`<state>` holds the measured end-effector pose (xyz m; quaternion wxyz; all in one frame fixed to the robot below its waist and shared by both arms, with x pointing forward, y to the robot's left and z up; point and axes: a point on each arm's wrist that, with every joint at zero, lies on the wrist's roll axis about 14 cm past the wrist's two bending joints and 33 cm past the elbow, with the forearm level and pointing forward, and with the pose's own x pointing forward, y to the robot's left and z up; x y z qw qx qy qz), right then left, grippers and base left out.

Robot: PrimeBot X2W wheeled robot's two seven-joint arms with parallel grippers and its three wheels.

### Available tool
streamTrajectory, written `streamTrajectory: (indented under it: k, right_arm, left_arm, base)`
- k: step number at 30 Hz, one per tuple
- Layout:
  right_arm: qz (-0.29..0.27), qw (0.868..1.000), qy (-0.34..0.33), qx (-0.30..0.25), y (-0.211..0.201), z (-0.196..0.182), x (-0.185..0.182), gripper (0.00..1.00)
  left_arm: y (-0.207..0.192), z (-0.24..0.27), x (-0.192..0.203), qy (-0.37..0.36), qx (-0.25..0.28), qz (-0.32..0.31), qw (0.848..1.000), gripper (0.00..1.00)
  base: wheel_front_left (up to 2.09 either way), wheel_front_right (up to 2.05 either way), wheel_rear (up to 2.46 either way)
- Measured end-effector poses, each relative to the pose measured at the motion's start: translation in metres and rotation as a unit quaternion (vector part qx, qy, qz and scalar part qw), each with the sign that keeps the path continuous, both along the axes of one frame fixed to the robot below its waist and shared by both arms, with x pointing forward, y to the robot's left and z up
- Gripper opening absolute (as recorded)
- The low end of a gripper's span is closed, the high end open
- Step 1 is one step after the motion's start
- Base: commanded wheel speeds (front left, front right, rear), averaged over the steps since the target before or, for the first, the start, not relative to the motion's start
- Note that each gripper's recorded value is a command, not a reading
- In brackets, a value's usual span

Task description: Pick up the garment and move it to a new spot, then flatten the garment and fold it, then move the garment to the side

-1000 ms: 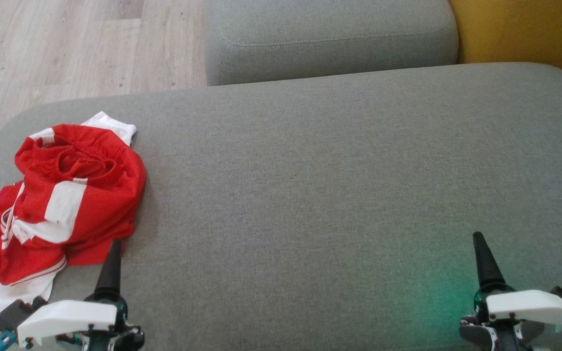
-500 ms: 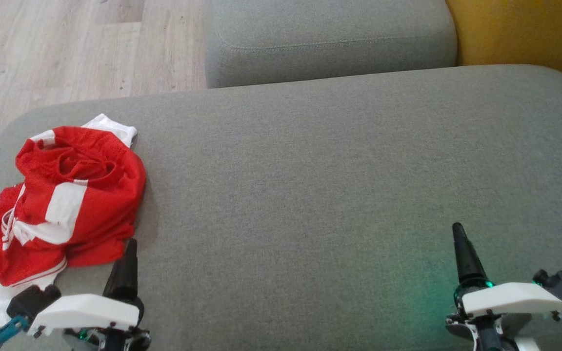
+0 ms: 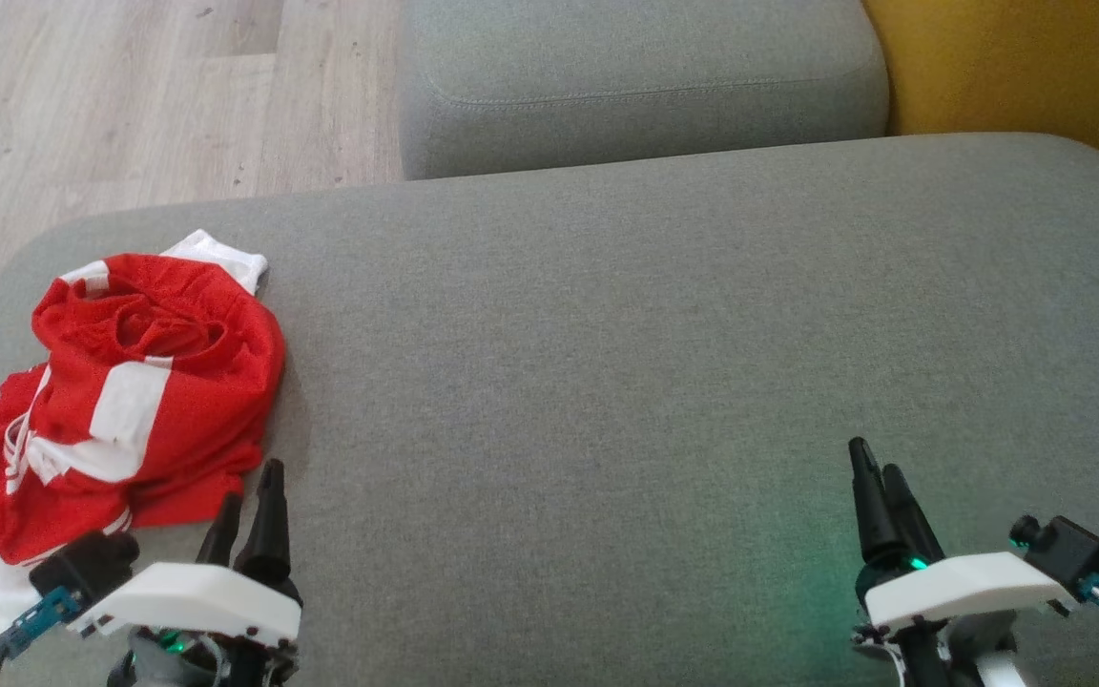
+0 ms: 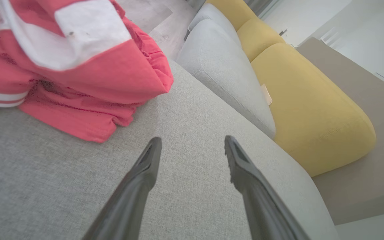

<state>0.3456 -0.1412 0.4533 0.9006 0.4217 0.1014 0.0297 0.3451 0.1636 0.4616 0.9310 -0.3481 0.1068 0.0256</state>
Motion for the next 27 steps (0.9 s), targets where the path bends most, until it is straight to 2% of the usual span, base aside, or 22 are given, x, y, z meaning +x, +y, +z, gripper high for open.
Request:
streamTrajectory:
  k: [17,27]
  right_arm:
    - [0.032,0.996,-0.036,-0.071,0.016,0.011,0.0,1.0]
    - [0.062,0.986,-0.057,-0.142,0.027,0.012,-0.004,1.0]
  left_arm:
    - [-0.01,0.02,-0.004,-0.047,0.113,-0.026,0.992,1.0]
    - [-0.015,0.025,-0.01,-0.071,0.168,-0.04,0.982,1.0]
  base:
    - [0.0,0.0,0.0]
    - [0.0,0.0,0.0]
